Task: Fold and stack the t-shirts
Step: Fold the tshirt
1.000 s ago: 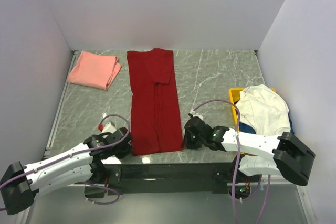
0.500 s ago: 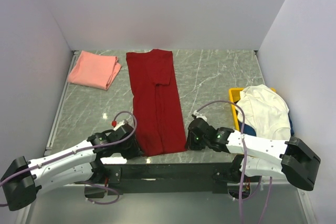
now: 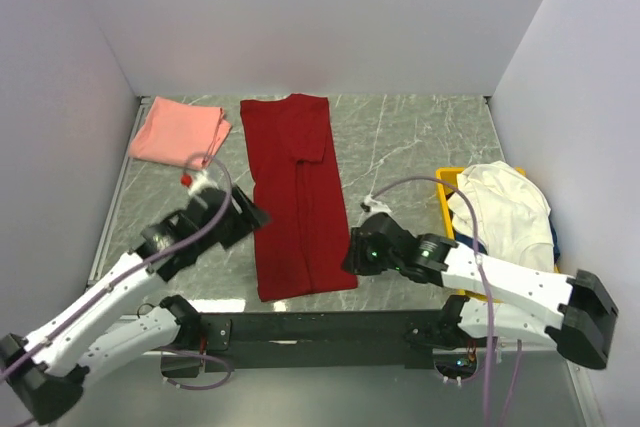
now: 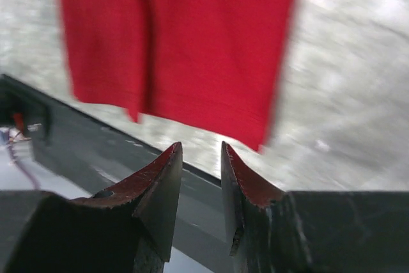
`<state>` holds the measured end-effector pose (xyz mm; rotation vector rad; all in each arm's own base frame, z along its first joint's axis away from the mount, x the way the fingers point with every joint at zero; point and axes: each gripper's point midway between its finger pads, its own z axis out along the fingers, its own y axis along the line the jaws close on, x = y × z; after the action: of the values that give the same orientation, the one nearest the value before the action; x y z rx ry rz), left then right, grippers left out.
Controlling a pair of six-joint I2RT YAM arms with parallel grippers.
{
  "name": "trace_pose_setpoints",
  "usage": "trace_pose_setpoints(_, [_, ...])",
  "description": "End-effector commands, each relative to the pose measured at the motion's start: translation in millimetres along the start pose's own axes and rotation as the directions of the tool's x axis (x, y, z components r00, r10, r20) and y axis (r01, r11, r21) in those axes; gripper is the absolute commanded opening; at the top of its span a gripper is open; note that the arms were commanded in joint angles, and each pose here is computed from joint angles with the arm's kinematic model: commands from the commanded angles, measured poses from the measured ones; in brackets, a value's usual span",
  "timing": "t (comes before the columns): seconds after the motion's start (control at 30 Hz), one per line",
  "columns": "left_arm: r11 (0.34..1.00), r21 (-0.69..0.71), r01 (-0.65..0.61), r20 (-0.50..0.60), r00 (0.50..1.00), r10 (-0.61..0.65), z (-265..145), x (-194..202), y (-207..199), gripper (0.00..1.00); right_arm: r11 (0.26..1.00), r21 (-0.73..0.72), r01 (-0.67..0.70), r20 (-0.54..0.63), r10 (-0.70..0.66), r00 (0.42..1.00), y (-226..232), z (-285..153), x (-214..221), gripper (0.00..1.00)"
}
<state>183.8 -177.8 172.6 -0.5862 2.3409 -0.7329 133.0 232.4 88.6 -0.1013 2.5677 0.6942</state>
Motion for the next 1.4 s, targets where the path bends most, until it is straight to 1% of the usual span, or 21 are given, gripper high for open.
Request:
trace_pose_setpoints(0.0, [0.999, -0.038, -0.036, 0.211, 0.977, 0.043, 19, -81, -3, 0.69, 0.993, -0.099, 0.056, 0.03, -0.053, 0.998, 46, 4, -18, 0.38])
trace_pose_setpoints(0.03, [0.998, -0.057, -0.02, 0.216, 0.976, 0.032, 34, -98, -4, 0.68, 0.995, -0.076, 0.064, 0.003, -0.064, 0.998, 46, 16, -14, 0.38])
trace_pose_setpoints(0.07, [0.999, -0.041, -0.006, 0.288, 0.958, 0.017, 42, -133, -4, 0.67, 0.993, -0.094, 0.073, 0.01, -0.073, 0.997, 57, 18, -20, 0.38])
trace_pose_setpoints(0.1, [1.0, -0.023, -0.016, 0.294, 0.956, 0.022, 50, -147, -9, 0.63, 0.992, -0.095, 0.086, 0.002, -0.086, 0.996, 62, 22, -18, 0.38])
trace_pose_setpoints(0.13, [0.998, -0.064, -0.007, 0.299, 0.954, 0.026, 69, -168, -10, 0.62, 0.993, -0.078, 0.093, -0.016, -0.095, 0.995, 62, 32, -16, 0.38])
trace_pose_setpoints(0.17, [0.997, -0.076, -0.014, 0.341, 0.939, 0.039, 76, -192, -9, 0.6, 0.991, -0.09, 0.098, -0.006, -0.099, 0.995, 70, 35, -21, 0.38])
trace_pose_setpoints(0.23, [0.996, -0.085, -0.036, 0.339, 0.939, 0.063, 106, -217, -16, 0.55, 0.991, -0.074, 0.11, -0.025, -0.112, 0.993, 72, 46, -18, 0.38])
trace_pose_setpoints(0.27, [0.996, -0.064, -0.069, 0.357, 0.93, 0.087, 114, -231, -23, 0.53, 0.991, -0.077, 0.105, -0.021, -0.107, 0.994, 76, 49, -22, 0.38])
trace_pose_setpoints(0.3, [0.995, -0.054, -0.085, 0.342, 0.935, 0.098, 124, -235, -27, 0.51, 0.991, -0.079, 0.106, -0.023, -0.108, 0.994, 79, 51, -22, 0.38])
trace_pose_setpoints(0.37, [0.992, -0.087, -0.093, 0.32, 0.94, 0.117, 156, -247, -24, 0.49, 0.992, -0.079, 0.1, -0.03, -0.103, 0.994, 80, 58, -21, 0.4])
trace_pose_setpoints(0.4, [0.993, -0.072, -0.098, 0.322, 0.939, 0.117, 163, -258, -33, 0.48, 0.992, -0.08, 0.096, -0.034, -0.099, 0.995, 81, 60, -21, 0.4])
trace_pose_setpoints(0.43, [0.99, -0.105, -0.089, 0.278, 0.954, 0.115, 188, -255, -18, 0.46, 0.993, -0.076, 0.095, -0.048, -0.098, 0.994, 81, 65, -17, 0.41])
trace_pose_setpoints(0.5, [0.99, -0.111, -0.091, 0.241, 0.964, 0.115, 218, -260, -13, 0.42, 0.992, -0.083, 0.092, -0.063, -0.097, 0.993, 83, 69, -13, 0.41])
trace_pose_setpoints(0.6, [0.986, -0.114, -0.121, 0.216, 0.966, 0.143, 250, -267, -11, 0.41, 0.993, -0.083, 0.088, -0.072, -0.094, 0.993, 83, 73, -9, 0.41])
trace_pose_setpoints(0.7, [0.983, -0.113, -0.146, 0.201, 0.965, 0.167, 270, -272, -11, 0.4, 0.993, -0.073, 0.09, -0.08, -0.096, 0.992, 82, 76, -5, 0.42])
trace_pose_setpoints(0.73, [0.98, -0.132, -0.147, 0.166, 0.972, 0.168, 286, -264, 1, 0.39, 0.994, -0.063, 0.087, -0.089, -0.092, 0.992, 80, 78, -3, 0.42])
trace_pose_setpoints(0.8, [0.979, -0.143, -0.145, 0.142, 0.976, 0.165, 302, -260, 10, 0.37, 0.994, -0.057, 0.091, -0.104, -0.096, 0.99, 77, 80, 4, 0.42])
trace_pose_setpoints(1.13, [0.969, -0.196, -0.149, 0.085, 0.982, 0.168, 331, -246, 35, 0.34, 0.992, -0.066, 0.109, -0.141, -0.117, 0.983, 92, 86, 28, 0.43])
trace_pose_setpoints(1.27, [0.963, -0.223, -0.15, 0.066, 0.984, 0.168, 337, -243, 44, 0.33, 0.994, -0.039, 0.106, -0.145, -0.111, 0.983, 85, 85, 32, 0.34])
trace_pose_setpoints(1.33, [0.962, -0.225, -0.151, 0.062, 0.984, 0.169, 339, -243, 45, 0.33, 0.994, -0.031, 0.103, -0.145, -0.107, 0.984, 81, 83, 33, 0.17])
trace_pose_setpoints(1.37, [0.962, -0.227, -0.152, 0.061, 0.984, 0.169, 339, -244, 46, 0.33, 0.994, -0.029, 0.102, -0.145, -0.105, 0.984, 80, 82, 33, 0.11])
